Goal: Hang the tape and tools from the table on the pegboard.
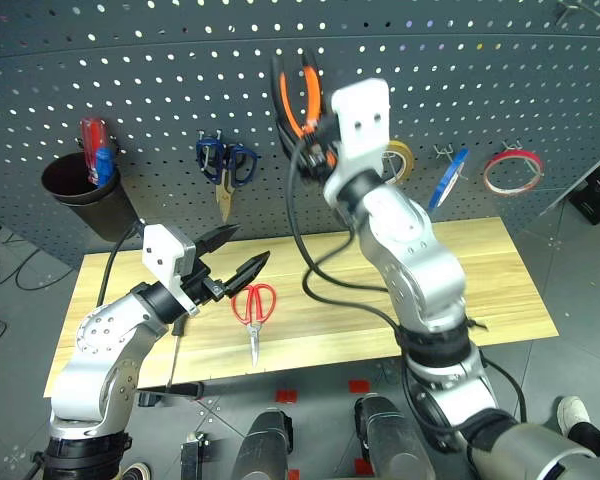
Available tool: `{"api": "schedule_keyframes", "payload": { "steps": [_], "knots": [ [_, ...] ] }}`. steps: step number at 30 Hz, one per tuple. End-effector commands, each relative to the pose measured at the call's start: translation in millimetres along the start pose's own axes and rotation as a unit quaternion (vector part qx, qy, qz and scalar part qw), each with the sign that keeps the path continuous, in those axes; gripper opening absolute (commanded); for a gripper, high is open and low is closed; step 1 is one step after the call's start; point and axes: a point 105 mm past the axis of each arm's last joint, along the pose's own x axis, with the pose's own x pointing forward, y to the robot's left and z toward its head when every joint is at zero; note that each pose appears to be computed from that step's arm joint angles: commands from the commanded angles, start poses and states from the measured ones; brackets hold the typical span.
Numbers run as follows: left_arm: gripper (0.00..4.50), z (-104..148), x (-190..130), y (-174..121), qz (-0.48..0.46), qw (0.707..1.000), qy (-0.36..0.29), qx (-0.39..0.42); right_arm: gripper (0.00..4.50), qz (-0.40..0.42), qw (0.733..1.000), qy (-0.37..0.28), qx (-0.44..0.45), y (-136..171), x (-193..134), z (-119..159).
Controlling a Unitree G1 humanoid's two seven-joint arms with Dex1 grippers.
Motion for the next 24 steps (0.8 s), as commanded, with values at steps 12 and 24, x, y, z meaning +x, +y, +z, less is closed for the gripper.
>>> {"api": "schedule_keyframes", "payload": {
  "steps": [12,24],
  "knots": [
    [3.80,27,12,-9,0.007,0.999,-0.035,0.032,2.83,-0.024,0.983,-0.151,-0.098,-23,50,32],
    [3.80,31,24,-11,0.002,0.998,-0.049,0.031,2.83,-0.025,0.978,-0.135,-0.154,-27,27,-18]
  ]
}}
